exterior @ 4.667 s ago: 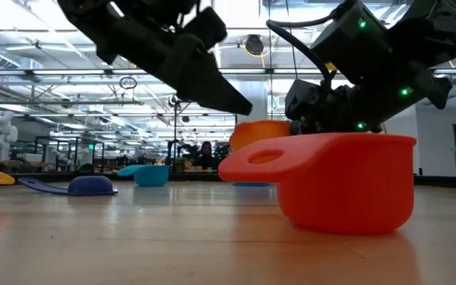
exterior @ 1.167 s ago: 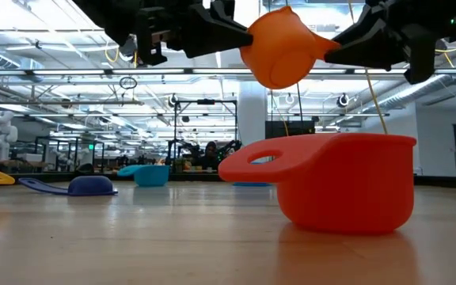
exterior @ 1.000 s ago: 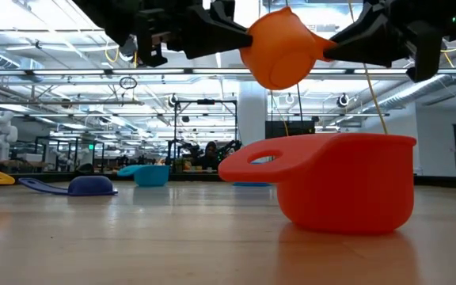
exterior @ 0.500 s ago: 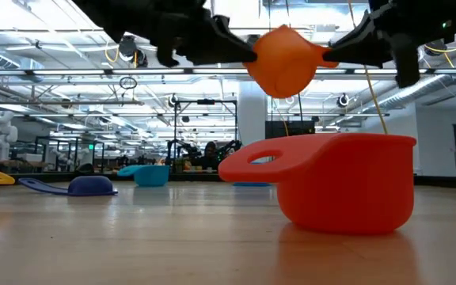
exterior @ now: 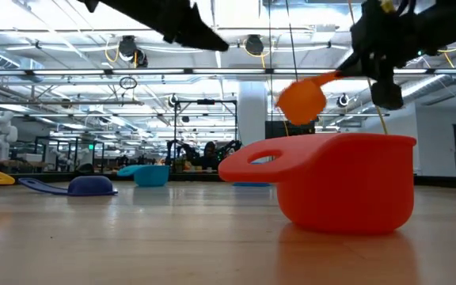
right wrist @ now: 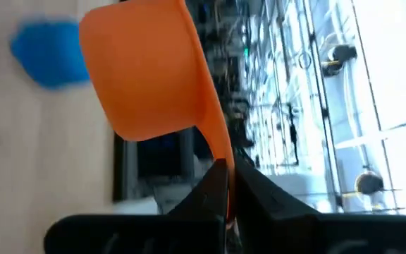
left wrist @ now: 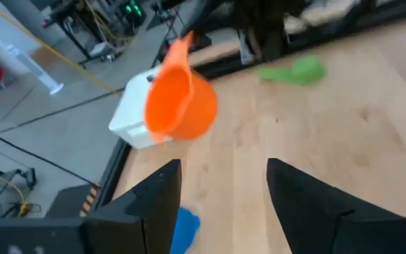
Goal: Nest measuring cups in basket
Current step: Put the orange measuring cup into the white bin
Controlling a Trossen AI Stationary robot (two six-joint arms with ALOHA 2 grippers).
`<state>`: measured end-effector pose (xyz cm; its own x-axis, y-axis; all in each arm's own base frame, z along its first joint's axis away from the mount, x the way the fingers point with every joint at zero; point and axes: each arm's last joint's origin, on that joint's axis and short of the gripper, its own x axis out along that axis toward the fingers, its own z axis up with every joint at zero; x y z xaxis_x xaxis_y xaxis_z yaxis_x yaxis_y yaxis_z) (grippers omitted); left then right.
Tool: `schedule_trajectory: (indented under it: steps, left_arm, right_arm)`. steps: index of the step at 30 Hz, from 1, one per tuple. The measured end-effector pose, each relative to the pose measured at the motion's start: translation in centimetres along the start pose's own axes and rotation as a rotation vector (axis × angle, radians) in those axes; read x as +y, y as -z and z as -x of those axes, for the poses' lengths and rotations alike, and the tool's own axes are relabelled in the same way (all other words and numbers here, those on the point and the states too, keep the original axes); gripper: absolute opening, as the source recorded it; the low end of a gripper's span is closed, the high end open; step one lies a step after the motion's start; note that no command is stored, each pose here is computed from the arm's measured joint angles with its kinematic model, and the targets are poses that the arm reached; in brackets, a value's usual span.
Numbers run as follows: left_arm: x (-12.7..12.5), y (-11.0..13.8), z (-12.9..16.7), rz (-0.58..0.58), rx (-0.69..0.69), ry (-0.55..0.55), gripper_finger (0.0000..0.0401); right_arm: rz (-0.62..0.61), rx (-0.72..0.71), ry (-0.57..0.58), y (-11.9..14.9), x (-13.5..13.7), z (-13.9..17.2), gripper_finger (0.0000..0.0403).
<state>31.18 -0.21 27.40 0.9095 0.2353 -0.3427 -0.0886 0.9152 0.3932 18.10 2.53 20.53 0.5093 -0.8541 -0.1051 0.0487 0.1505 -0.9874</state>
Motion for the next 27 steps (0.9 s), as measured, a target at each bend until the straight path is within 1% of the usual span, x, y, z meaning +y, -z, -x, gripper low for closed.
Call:
schedule_trajectory:
  steps: [1, 3, 7, 13, 17, 20, 23, 27]
  left_arm:
    - [0.1, -0.2, 0.2, 0.013, -0.003, -0.001, 0.0213]
    - [0.2, 0.1, 0.7, 0.021, 0.034, 0.007, 0.0213]
    - [0.1, 0.2, 0.8, 0.043, 0.053, 0.011, 0.0214]
    - [0.1, 0.2, 0.9, 0.045, 0.052, 0.013, 0.0214]
    - [0.1, 0.1, 0.9, 0.041, 0.047, 0.012, 0.0214]
    - [0.2, 0.1, 0.9, 0.032, 0.039, 0.009, 0.0214]
    - [0.2, -0.1, 0.9, 0.020, 0.022, 0.004, 0.0214]
    - [0.3, -0.3, 0.9, 0.016, 0.002, -0.002, 0.0214]
  right_arm:
    - [0.021, 0.027, -0.003, 0.5, -0.1, -0.3, 0.0001]
    - [0.022, 0.087, -0.002, 1.4, -0.4, -1.0, 0.0001]
    - [0.049, 0.208, 0.001, 3.4, -0.9, -2.2, 0.0000]
    - [0.013, 0.345, 0.023, 6.5, -1.0, -3.3, 0.0000]
    - [0.022, 0.389, 0.005, 8.1, -0.6, -4.1, 0.0000]
    - [0.031, 0.398, -0.044, 9.0, 0.2, -4.8, 0.0000]
    - [0.092, 0.420, -0.097, 9.7, 0.9, -5.7, 0.0000]
    - [0.062, 0.478, -0.063, 10.0, 0.6, -6.9, 0.0000]
